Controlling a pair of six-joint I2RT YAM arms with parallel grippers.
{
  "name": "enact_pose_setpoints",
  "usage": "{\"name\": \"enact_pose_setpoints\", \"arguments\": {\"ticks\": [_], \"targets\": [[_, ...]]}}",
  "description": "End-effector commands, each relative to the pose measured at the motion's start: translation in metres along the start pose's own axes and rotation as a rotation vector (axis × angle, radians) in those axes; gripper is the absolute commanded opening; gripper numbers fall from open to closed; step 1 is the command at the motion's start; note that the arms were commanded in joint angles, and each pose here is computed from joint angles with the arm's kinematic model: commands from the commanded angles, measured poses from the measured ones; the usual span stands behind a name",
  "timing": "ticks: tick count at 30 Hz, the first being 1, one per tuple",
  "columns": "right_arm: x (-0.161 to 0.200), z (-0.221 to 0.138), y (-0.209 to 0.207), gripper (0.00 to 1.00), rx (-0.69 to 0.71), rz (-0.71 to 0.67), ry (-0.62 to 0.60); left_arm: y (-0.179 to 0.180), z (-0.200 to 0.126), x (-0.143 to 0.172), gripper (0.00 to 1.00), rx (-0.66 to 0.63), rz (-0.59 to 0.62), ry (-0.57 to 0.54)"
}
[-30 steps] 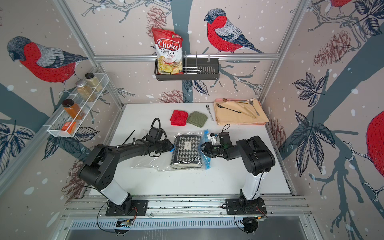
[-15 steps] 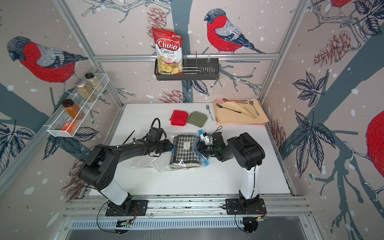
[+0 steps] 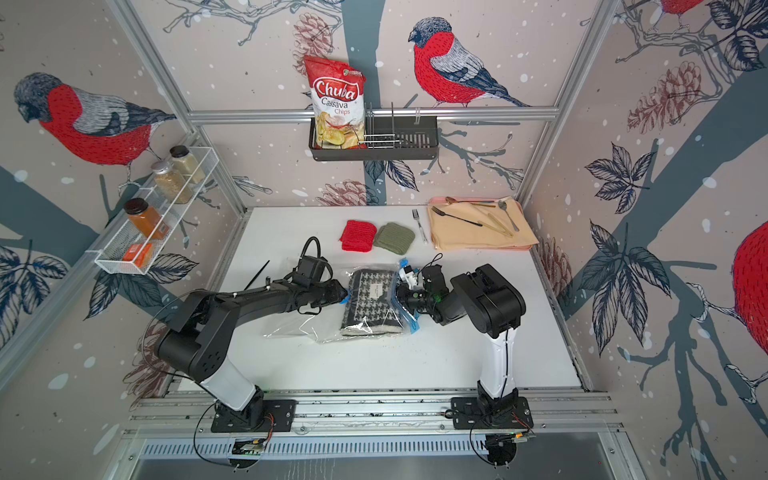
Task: Take the scarf out of the vacuum bag
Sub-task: Take out the scarf from the vacuum bag.
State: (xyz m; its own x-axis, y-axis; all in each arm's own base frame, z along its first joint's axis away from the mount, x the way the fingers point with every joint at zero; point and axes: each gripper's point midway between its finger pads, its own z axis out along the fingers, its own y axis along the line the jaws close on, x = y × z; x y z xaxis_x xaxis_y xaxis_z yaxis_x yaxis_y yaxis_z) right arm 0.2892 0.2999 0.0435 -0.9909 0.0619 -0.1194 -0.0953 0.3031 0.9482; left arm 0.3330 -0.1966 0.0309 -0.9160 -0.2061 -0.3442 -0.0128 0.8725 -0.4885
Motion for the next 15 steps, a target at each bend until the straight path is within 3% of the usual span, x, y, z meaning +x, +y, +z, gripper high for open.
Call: {"name": "enact_pose_setpoints", "arguments": {"ticks": [1, 15], "targets": [[-0.003, -0.009, -0.005, 0.11, 0.039, -0.039, -0.009, 0.009, -0.001, 0.015, 0.13, -0.041, -0.018, 0.059], [-0.008, -0.041, -0.039, 0.07, 0.291, -0.074, -0.015, 0.012, 0.001, 0.014, 0.13, -0.058, -0.019, 0.057]]}}
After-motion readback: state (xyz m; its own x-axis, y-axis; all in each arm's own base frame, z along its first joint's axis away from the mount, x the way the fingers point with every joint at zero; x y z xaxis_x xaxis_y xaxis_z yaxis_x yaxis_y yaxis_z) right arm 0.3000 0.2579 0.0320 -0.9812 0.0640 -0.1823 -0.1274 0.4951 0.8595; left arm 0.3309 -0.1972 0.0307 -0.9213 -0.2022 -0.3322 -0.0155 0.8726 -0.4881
